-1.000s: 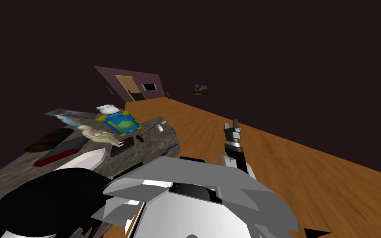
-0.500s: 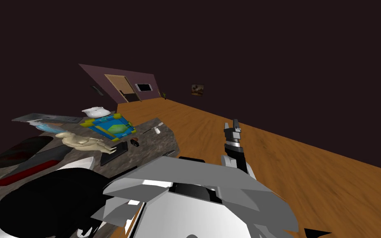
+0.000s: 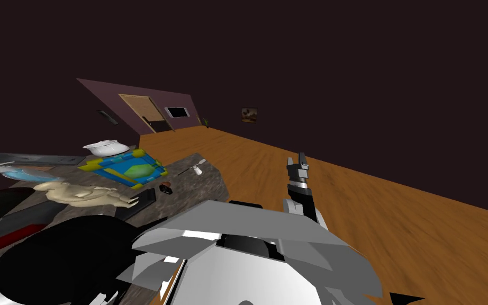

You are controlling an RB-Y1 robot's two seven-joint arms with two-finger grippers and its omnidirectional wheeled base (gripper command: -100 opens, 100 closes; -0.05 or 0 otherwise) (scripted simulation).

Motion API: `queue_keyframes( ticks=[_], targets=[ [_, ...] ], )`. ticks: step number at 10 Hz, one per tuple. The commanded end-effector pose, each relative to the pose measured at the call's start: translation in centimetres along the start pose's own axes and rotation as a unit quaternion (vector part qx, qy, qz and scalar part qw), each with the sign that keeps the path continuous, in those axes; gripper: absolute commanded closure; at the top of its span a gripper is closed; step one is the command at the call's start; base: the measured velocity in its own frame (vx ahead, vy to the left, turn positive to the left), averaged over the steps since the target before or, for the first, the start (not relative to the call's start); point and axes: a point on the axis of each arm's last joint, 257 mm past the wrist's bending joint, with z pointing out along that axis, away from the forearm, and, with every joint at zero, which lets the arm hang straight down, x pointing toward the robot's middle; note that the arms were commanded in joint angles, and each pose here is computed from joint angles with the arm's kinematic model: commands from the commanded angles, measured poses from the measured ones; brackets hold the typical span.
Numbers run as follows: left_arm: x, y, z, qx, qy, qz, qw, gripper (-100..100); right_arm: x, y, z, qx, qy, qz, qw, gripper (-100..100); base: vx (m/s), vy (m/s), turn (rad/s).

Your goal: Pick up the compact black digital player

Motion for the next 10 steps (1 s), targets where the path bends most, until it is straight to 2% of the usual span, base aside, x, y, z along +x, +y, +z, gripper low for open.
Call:
queue_keyframes(
  ticks=[1,2,3,4,5,6,7,8,9,10],
  targets=[
    [-1.3,1.0,-1.0,-0.024,-0.019,-0.009,0.9995,-100,0.0,0.0,0.0,0.0,0.0,0.0,1.0,0,0.031,0.038,-0.092],
    [-1.5,1.0,-1.2,-0.027,-0.021,-0.006,0.9994,-100,0.0,0.0,0.0,0.0,0.0,0.0,1.0,0,0.014,0.015,-0.001],
    [-2.8,2.8,-2.6,-0.055,-0.043,-0.023,0.9973,-100,0.0,0.0,0.0,0.0,0.0,0.0,1.0,0,0.027,0.025,-0.189],
    [-3.4,2.9,-3.1,-0.063,-0.05,-0.019,0.9966,-100,0.0,0.0,0.0,0.0,0.0,0.0,1.0,0,0.028,0.033,-0.107],
    [-4.6,4.5,-4.6,-0.088,-0.072,-0.034,0.9929,-100,0.0,0.0,0.0,0.0,0.0,0.0,1.0,0,0.043,0.05,-0.131],
    [-5.3,4.5,-5.2,-0.096,-0.081,-0.031,0.9916,-100,0.0,0.0,0.0,0.0,0.0,0.0,1.0,0,0.035,0.043,-0.095],
    [-6.5,5.9,-6.8,-0.118,-0.106,-0.05,0.9861,-100,0.0,0.0,0.0,0.0,0.0,0.0,1.0,0,0.038,0.047,-0.189],
    [-7.1,5.8,-7.4,-0.126,-0.112,-0.041,0.9848,-100,0.0,0.0,0.0,0.0,0.0,0.0,1.0,0,0.027,0.045,-0.083],
    [-8.5,7.0,-9.4,-0.149,-0.14,-0.054,0.9775,-100,0.0,0.0,0.0,0.0,0.0,0.0,1.0,0,0.029,0.045,-0.157],
    [-8.8,6.9,-9.8,-0.153,-0.145,-0.049,0.9763,-100,0.0,0.0,0.0,0.0,0.0,0.0,1.0,0,0.029,0.047,-0.072]
  ],
)
